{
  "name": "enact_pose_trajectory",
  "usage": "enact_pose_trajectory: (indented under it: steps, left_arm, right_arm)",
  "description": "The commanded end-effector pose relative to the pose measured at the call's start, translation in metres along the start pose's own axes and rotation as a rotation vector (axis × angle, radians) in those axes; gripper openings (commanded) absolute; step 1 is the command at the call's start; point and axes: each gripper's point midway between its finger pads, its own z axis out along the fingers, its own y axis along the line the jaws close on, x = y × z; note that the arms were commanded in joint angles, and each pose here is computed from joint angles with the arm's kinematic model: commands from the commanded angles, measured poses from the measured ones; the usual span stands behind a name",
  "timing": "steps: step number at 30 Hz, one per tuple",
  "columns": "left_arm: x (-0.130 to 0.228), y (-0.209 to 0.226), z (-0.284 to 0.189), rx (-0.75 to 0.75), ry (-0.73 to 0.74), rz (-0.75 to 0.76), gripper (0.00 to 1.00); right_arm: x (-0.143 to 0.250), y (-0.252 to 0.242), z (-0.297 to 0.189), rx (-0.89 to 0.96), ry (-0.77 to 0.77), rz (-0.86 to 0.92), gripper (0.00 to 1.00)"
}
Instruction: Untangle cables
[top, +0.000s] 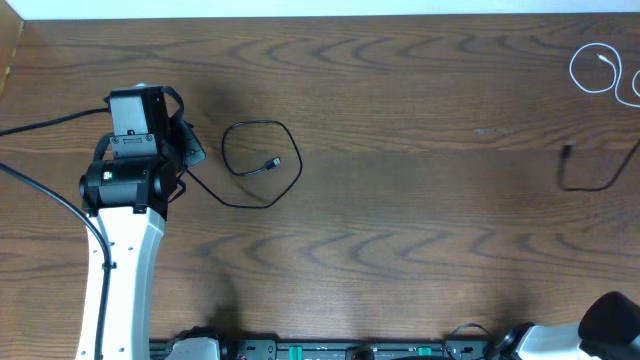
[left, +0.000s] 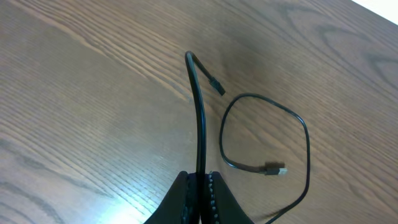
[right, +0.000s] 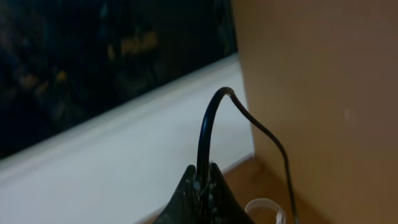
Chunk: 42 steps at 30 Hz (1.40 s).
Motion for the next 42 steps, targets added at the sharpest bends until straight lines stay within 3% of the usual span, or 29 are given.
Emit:
enact_pose_trajectory:
  steps: [1,4,6,16,20,21,22,23,25,27,32,39,42]
  left_arm:
    - [-0.008,-0.005,-0.005,0.028,-0.017,0.006,0.08]
    - [-0.006,-0.007,-0.006,0.038,-0.010,0.007,0.07]
    - [-0.005,-0.011,-0.006,0.064,-0.002,0.007,0.07]
    - [-0.001,-0.034,-0.009,0.195,0.032,0.009,0.07]
    - [0.002,-0.041,-0.011,0.234,0.047,0.009,0.07]
    - [0.003,-0.042,-0.011,0.241,0.050,0.010,0.07]
    - [0.004,-0.044,-0.011,0.253,0.055,0.010,0.06]
    - [0.004,-0.046,-0.012,0.263,0.059,0.011,0.08]
    - [0.006,-0.051,-0.013,0.289,0.068,0.014,0.08]
    - [0.009,-0.063,-0.017,0.348,0.082,0.030,0.07]
    - [0.012,-0.116,-0.043,0.621,0.112,0.032,0.08]
    - [0.002,-0.148,-0.070,0.819,0.149,-0.098,0.07]
    - [-0.019,-0.161,-0.089,0.913,0.103,-0.170,0.08]
  right_arm:
    - [-0.007,-0.013,0.019,0.085,-0.061,0.000,0.01]
    - [-0.011,-0.021,0.030,0.153,-0.102,-0.002,0.01]
    - [0.005,-0.027,0.036,0.180,-0.050,-0.003,0.01]
    - [0.188,-0.076,0.061,0.344,0.580,0.066,0.01]
    - [0.235,-0.088,0.060,0.397,0.738,0.113,0.02]
    - [0.245,-0.090,0.059,0.404,0.771,0.114,0.09]
    - [0.253,-0.091,0.059,0.410,0.800,0.116,0.29]
    - [0.261,-0.092,0.059,0.408,0.825,0.120,0.55]
    - [0.271,-0.088,0.059,0.385,0.863,0.137,0.81]
    - [0.279,-0.062,0.060,0.257,0.906,0.192,0.99]
    - [0.290,0.044,0.049,-0.277,0.986,0.083,0.99]
    - [0.318,0.143,0.016,-0.552,1.062,-0.096,0.99]
    - [0.329,0.187,-0.008,-0.712,1.083,-0.176,0.99]
